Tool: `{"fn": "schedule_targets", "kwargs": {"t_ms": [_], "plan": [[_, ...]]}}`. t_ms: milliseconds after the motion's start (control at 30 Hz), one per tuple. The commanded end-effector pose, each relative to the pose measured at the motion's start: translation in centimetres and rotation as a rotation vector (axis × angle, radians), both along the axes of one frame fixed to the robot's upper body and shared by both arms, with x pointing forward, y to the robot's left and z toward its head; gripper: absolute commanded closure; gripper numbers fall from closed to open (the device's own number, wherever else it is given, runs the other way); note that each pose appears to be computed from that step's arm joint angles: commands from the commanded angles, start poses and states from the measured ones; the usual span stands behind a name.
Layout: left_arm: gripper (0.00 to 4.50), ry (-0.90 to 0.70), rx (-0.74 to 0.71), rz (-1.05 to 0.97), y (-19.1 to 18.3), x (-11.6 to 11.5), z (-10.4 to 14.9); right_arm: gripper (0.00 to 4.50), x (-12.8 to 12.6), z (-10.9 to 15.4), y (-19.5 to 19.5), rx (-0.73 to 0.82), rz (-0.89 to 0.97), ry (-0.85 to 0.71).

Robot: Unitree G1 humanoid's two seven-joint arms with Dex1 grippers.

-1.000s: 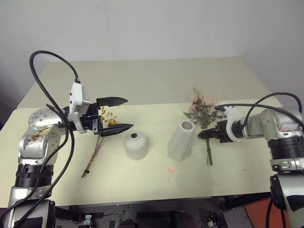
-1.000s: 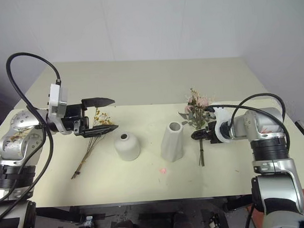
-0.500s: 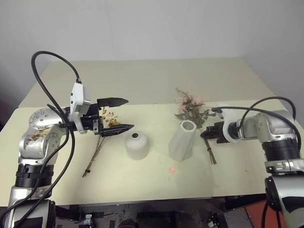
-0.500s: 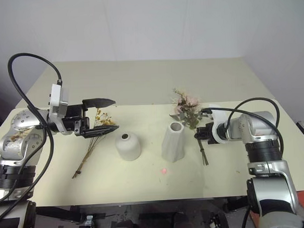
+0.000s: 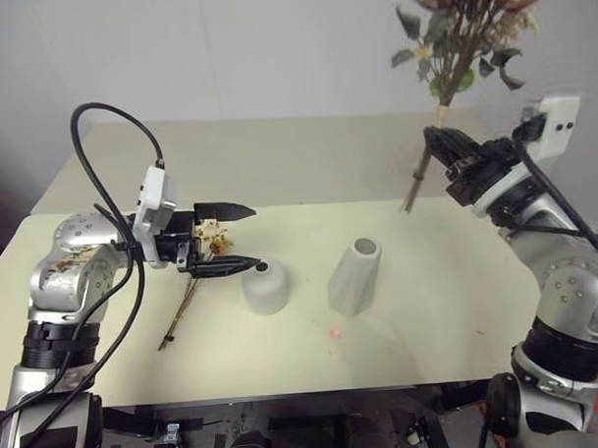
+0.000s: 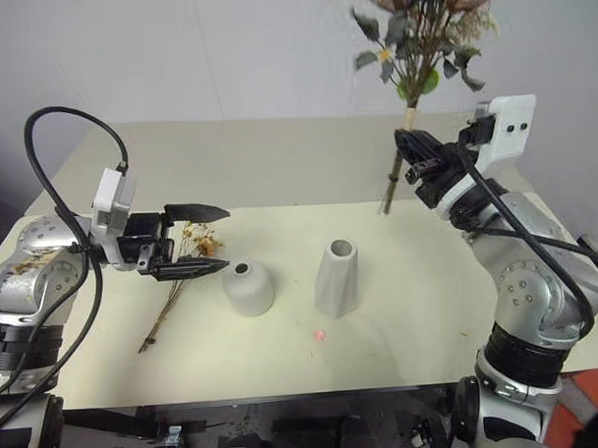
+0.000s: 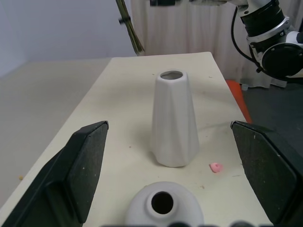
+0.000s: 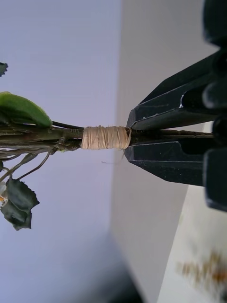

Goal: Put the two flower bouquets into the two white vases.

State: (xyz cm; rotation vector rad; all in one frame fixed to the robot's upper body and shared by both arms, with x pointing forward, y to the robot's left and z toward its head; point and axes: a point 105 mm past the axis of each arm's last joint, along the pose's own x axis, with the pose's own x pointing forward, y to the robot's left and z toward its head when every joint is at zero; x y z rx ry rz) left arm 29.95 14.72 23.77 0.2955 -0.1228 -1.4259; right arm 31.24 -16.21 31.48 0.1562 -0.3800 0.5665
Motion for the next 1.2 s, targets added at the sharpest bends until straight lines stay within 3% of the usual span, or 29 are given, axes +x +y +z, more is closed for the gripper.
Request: {"fn": "schedule_targets", "kwargs": {"t_ms": [33,367,733,1200], "plan": [[0.0,-0.041,-0.005,-0.02,-0.3,0.0,1.1,4.36,-2.8,1.7,1.6,0.047,0.131,-0.089],[0.0,-0.045,0.0,-0.021,-0.6,-0.1,1.0,4.36,-5.0,-1.0,3.7,-0.003,0.237,-0.011],[0.0,-0.048,0.003,-0.016,-0.5,0.2,1.2,4.36,-3.8,-2.7,4.4,-0.02,0.216,0.03],[0.0,-0.047,0.003,-0.009,-0.4,0.3,1.3,4.36,-4.7,-1.2,4.4,-0.011,0.252,-0.014]]}}
